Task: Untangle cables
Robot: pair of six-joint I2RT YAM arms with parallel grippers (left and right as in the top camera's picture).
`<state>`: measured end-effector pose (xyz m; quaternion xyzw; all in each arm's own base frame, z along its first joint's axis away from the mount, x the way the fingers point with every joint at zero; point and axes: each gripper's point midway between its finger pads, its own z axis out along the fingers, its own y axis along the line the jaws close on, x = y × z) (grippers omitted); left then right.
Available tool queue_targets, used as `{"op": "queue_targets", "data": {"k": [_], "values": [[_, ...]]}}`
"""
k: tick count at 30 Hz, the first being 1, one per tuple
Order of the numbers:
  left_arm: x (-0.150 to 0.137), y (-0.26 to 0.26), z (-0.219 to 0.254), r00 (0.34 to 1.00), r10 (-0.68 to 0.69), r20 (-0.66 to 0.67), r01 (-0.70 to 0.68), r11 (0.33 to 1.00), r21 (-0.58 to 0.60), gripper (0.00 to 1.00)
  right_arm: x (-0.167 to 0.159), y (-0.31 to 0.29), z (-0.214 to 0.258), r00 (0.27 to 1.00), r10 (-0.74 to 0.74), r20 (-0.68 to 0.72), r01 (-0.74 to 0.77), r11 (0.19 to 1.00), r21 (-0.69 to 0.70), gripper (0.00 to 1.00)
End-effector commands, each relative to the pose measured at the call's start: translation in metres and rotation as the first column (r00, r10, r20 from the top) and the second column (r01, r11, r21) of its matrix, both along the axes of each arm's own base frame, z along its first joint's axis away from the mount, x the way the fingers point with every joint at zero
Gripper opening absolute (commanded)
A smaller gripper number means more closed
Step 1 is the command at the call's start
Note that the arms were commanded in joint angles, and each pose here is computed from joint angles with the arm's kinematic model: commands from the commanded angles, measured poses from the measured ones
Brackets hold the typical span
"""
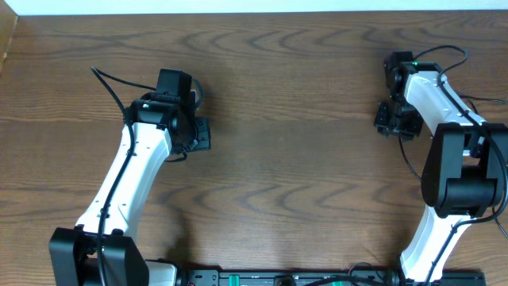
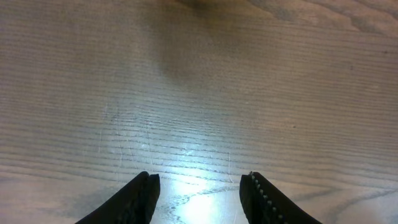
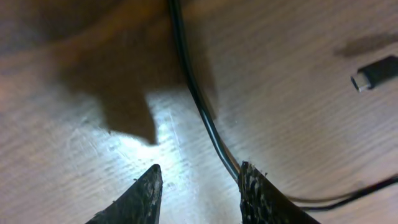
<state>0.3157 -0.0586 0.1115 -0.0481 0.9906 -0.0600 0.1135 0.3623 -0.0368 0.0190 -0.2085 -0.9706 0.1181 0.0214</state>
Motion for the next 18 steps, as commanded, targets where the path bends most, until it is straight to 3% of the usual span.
{"op": "queue_targets", "data": {"k": [1,8,14,16,18], "values": [[-0.002,0.001,0.004,1.000,0.005,0.009,-0.005,1.000,-0.004,0.47,-0.003,-0.011,0.000,1.000,-0.010,-0.013,0.009,1.000,-0.010,0.37],[-0.002,0.001,0.004,1.000,0.005,0.009,-0.005,1.000,-0.004,0.48,-0.019,-0.023,-0.014,0.998,-0.018,-0.053,0.019,1.000,0.007,0.38],[-0.002,0.001,0.004,1.000,0.005,0.009,-0.005,1.000,-0.004,0.47,-0.023,-0.011,-0.030,0.997,0.062,-0.053,-0.054,0.991,0.125,0.38],[-0.002,0.001,0.004,1.000,0.005,0.009,-0.005,1.000,-0.004,0.48,-0.025,-0.011,-0.031,0.996,0.067,-0.059,-0.059,0.990,0.127,0.31],[-0.002,0.001,0.004,1.000,0.005,0.009,-0.005,1.000,-0.004,0.48,-0.025,-0.011,-0.031,0.996,0.069,-0.060,-0.061,0.990,0.127,0.11]]}}
